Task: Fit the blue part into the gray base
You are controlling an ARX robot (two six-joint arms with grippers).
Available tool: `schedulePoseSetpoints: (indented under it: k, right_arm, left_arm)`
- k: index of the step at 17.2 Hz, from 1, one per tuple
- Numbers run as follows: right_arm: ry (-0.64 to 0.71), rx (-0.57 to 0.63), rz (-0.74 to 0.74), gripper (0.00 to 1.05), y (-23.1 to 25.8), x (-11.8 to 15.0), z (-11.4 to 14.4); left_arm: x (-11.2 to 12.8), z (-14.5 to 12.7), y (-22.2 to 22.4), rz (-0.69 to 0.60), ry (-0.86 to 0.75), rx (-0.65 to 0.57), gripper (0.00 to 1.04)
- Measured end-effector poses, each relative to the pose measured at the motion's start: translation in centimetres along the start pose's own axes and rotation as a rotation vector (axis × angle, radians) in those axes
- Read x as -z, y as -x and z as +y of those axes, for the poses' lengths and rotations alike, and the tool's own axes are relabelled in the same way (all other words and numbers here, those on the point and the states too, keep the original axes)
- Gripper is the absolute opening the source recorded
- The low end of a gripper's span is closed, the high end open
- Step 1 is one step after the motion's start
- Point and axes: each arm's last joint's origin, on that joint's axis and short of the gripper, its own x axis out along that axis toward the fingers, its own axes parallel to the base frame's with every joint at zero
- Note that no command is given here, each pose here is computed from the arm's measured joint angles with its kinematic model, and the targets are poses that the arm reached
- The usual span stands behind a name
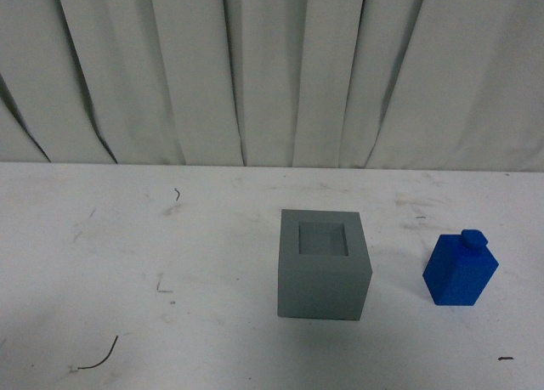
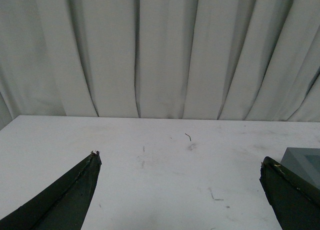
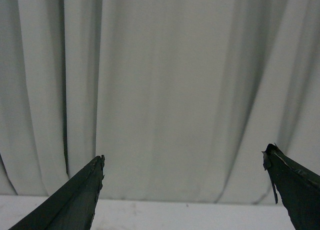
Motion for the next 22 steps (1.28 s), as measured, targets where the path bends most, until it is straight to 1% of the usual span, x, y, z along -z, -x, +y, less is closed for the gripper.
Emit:
schedulePoseSetpoints:
  k: [1, 3, 4, 5, 6, 8, 9, 10, 11, 13, 14, 16, 18, 22]
  right_arm:
    - [0.011, -0.018, 0.002, 0.98, -2.4, 0.6, -0.7]
    - [0.017, -0.054, 0.110, 0.98, -7.1, 3.7, -2.3]
    - [0.037, -0.113, 0.186, 0.98, -9.5, 5.6, -2.7]
    - [0.047, -0.172, 0.232, 0.98, -11.0, 6.3, -2.7]
    - [0.097, -0.260, 0.246, 0.98, -13.0, 6.5, -2.4]
    - [0.244, -0.495, 0.243, 0.98, -17.3, 4.1, -0.6]
    - [0.327, -0.595, 0.252, 0.98, -18.6, 3.1, 0.4]
    - [0.403, -0.698, 0.296, 0.98, -19.6, 3.0, 1.3]
    - [0.470, -0.790, 0.361, 0.98, -20.2, 3.9, 2.0]
    - [0.561, -1.002, 0.507, 0.98, -20.1, 6.2, 3.2]
    - [0.596, -1.087, 0.552, 0.98, -20.3, 6.4, 3.6]
    - [0.625, -1.217, 0.629, 0.98, -20.8, 6.3, 4.1]
    - [0.628, -1.247, 0.655, 0.98, -20.9, 6.5, 4.3]
    - [0.634, -1.355, 0.784, 0.98, -21.1, 8.1, 5.4]
  left_arm:
    - [0.0, 0.0, 0.0, 0.000, 0.000, 0.000, 0.98]
    - [0.0, 0.0, 0.0, 0.000, 0.000, 0.000, 0.98]
    - [0.0, 0.0, 0.0, 0.000, 0.000, 0.000, 0.98]
    - [0.0, 0.0, 0.0, 0.000, 0.000, 0.000, 0.98]
    - [0.0, 0.0, 0.0, 0.000, 0.000, 0.000, 0.98]
    - [0.0, 0.0, 0.0, 0.000, 0.000, 0.000, 0.98]
    - [0.0, 0.0, 0.0, 0.000, 0.000, 0.000, 0.98]
    - [0.0, 0.0, 0.0, 0.000, 0.000, 0.000, 0.98]
    - [0.0, 0.0, 0.0, 0.000, 0.000, 0.000, 0.98]
    - [0.0, 0.0, 0.0, 0.000, 0.000, 0.000, 0.98]
    - [0.0, 0.0, 0.0, 0.000, 0.000, 0.000, 0.98]
    - [0.0, 0.0, 0.0, 0.000, 0.000, 0.000, 0.98]
    - [0.0, 0.0, 0.0, 0.000, 0.000, 0.000, 0.98]
    - [0.0, 0.0, 0.0, 0.000, 0.000, 0.000, 0.98]
